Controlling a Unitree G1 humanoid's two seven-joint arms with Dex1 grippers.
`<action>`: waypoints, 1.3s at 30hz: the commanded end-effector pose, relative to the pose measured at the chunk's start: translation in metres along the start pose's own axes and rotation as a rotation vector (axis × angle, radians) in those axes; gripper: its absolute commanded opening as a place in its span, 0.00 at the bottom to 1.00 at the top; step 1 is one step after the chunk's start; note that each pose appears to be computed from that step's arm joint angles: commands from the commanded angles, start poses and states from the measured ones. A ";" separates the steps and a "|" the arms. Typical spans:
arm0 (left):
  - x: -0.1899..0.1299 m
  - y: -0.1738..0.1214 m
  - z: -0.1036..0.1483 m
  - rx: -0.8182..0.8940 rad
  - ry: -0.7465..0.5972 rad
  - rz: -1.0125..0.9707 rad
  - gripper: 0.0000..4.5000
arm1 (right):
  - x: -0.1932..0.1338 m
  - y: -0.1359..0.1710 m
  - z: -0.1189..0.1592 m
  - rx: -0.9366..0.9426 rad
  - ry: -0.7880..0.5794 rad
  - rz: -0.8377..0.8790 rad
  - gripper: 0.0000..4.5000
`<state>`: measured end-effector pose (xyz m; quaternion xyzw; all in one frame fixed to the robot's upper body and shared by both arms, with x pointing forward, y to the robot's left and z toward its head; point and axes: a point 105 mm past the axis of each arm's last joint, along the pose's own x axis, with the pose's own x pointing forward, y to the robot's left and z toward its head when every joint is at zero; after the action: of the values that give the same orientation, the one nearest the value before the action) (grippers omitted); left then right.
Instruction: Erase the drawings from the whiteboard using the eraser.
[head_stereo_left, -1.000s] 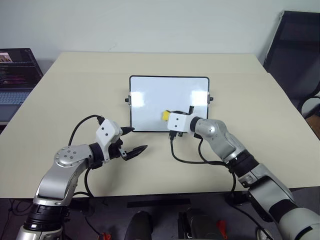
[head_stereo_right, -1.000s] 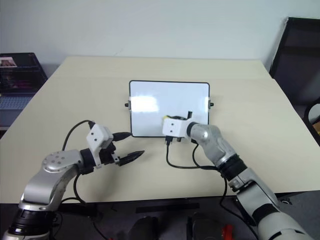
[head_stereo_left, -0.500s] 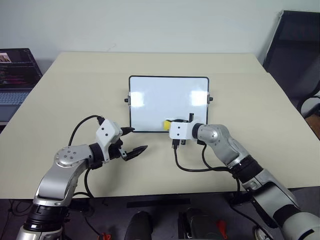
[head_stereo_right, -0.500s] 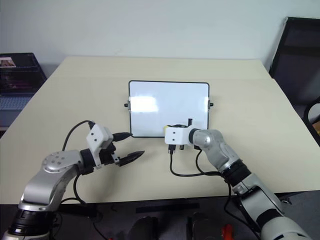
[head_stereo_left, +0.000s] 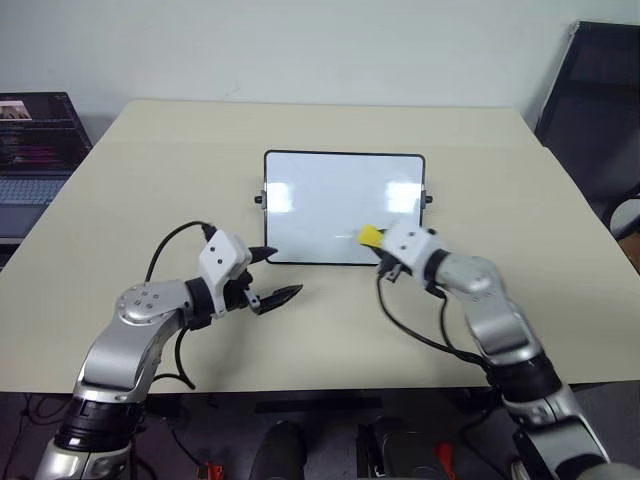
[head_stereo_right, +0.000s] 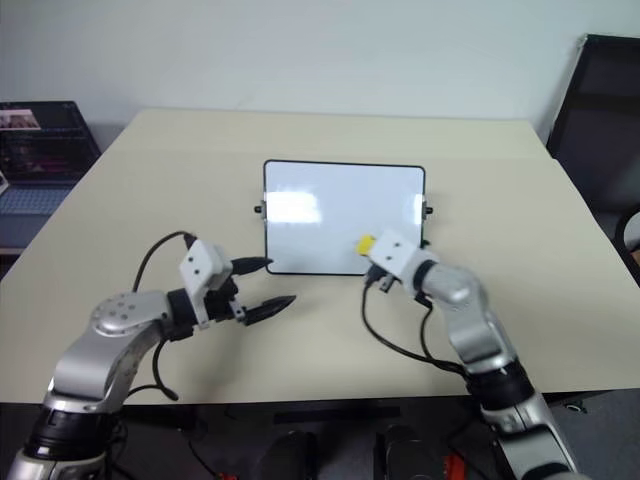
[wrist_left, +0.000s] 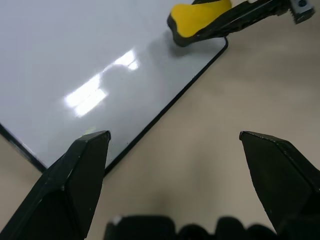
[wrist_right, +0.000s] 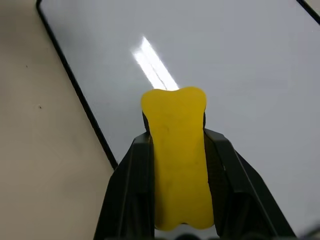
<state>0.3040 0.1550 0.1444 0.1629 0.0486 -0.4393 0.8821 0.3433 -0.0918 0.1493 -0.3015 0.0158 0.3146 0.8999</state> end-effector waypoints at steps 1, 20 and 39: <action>0.008 -0.009 0.021 0.040 -0.062 -0.073 1.00 | -0.032 -0.016 -0.003 0.113 0.028 -0.105 0.22; 0.084 -0.056 0.059 0.176 -0.176 -0.514 1.00 | -0.053 -0.044 -0.072 0.731 0.191 -0.592 0.22; 0.070 -0.049 0.048 0.116 -0.194 -0.365 1.00 | -0.052 -0.053 -0.087 0.708 0.120 -0.595 1.00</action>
<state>0.3050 0.0538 0.1452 0.1548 -0.0036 -0.6233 0.7665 0.3436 -0.2024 0.0926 0.0372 0.1385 -0.0114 0.9896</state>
